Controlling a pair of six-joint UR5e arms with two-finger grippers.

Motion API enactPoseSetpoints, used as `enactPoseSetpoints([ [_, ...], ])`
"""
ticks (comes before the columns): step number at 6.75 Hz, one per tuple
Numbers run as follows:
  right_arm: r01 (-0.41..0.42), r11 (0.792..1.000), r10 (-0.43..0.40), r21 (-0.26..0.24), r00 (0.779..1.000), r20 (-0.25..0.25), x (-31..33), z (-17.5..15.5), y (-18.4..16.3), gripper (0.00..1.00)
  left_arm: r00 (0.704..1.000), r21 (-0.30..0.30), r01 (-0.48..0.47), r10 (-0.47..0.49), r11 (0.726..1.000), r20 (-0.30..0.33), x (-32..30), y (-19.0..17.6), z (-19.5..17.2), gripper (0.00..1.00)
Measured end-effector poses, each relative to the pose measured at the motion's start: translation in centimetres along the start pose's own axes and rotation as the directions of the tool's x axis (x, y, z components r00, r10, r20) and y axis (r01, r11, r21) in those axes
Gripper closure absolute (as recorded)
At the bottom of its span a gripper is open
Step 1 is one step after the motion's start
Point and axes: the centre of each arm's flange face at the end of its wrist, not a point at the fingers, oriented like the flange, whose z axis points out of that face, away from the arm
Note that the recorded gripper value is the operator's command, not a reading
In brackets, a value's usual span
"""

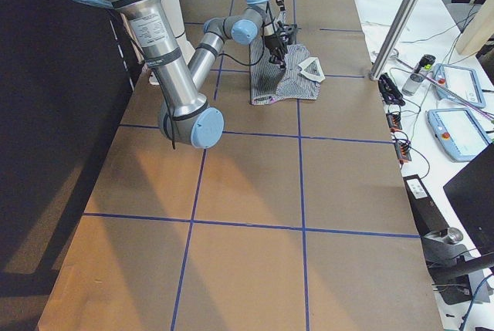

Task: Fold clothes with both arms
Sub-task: 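Lift the hem with both grippers and fold it toward the collar, then release the hem and draw both grippers back from the shirt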

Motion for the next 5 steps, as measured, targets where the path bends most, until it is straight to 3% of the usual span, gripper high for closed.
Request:
enactPoseSetpoints([
  [2, 0.001, 1.0, 0.0, 0.019, 0.999, -0.032, -0.9, 6.5, -2.4, 1.0, 1.0, 0.042, 0.014, -0.015, 0.999, 0.02, -0.9, -3.9, 6.5, 1.0],
  [5, 0.008, 1.0, -0.007, 0.019, 0.999, -0.05, -3.6, 13.8, -3.4, 1.0, 0.999, 0.043, 0.015, -0.016, 0.999, 0.034, -1.3, -6.2, 15.3, 1.0],
])
